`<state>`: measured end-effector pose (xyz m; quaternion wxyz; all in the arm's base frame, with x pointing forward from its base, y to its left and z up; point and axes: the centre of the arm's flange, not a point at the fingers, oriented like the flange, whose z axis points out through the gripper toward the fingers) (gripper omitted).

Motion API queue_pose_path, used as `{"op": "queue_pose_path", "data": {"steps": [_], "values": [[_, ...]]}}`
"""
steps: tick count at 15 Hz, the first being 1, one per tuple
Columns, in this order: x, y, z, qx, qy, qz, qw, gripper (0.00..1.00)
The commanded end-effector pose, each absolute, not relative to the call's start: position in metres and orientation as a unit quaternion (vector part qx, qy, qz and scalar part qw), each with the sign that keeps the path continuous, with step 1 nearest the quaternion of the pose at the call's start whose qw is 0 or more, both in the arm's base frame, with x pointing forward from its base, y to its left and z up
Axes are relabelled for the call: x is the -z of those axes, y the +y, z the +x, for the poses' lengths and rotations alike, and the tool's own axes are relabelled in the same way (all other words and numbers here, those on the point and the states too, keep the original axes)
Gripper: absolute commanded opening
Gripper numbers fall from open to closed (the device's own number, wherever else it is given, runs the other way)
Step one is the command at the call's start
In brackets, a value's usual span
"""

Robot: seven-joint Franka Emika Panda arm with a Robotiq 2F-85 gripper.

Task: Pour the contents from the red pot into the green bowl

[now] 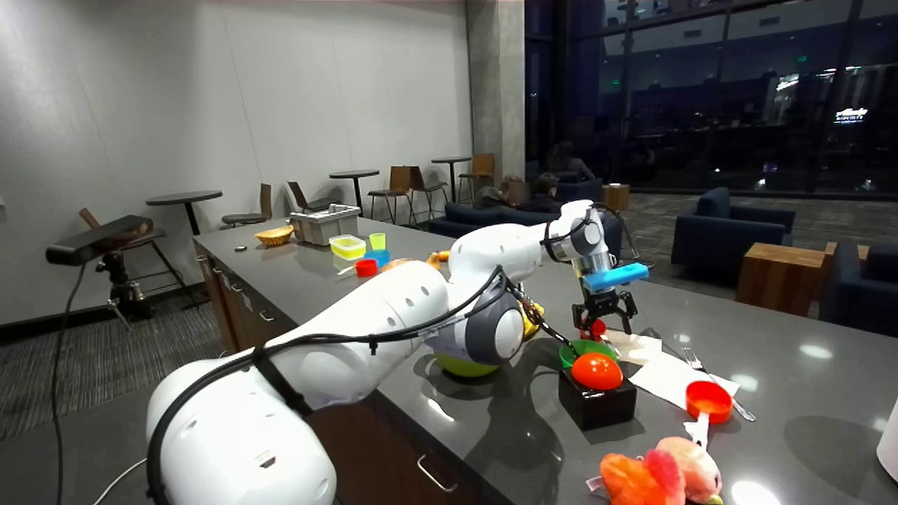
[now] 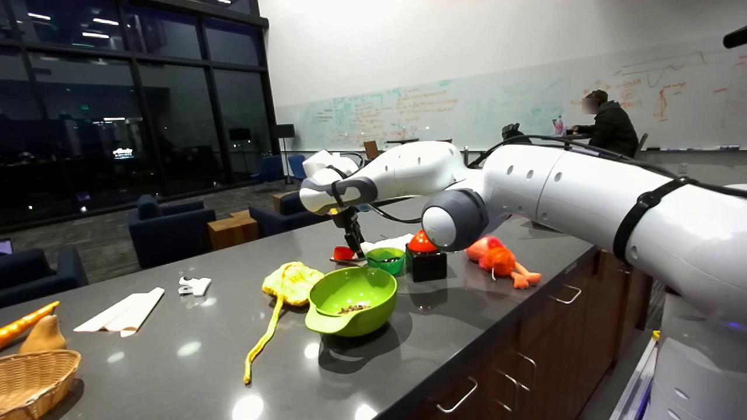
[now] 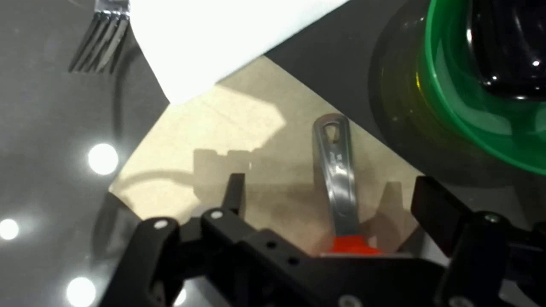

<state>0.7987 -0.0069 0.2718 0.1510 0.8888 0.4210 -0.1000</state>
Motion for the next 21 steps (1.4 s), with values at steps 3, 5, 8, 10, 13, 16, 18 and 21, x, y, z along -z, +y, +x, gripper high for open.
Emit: {"op": "queue_pose_path", "data": {"steps": [3, 5, 8, 10, 13, 16, 18, 21], "values": [[-0.323, -0.003, 0.724, 0.087, 0.443, 0.89, 0.059, 1.0], [-0.338, -0.001, 0.718, 0.08, 0.432, 0.898, 0.035, 1.0], [-0.361, -0.002, 0.71, 0.065, 0.415, 0.907, 0.018, 1.0], [-0.374, -0.003, 0.707, 0.062, 0.397, 0.916, 0.016, 1.0], [-0.391, -0.006, 0.702, 0.065, 0.367, 0.928, 0.023, 1.0], [-0.404, -0.007, 0.695, 0.084, 0.344, 0.935, 0.023, 1.0], [-0.409, -0.008, 0.689, 0.103, 0.339, 0.935, 0.01, 1.0], [-0.419, -0.008, 0.678, 0.122, 0.308, 0.943, 0.008, 1.0]]}}
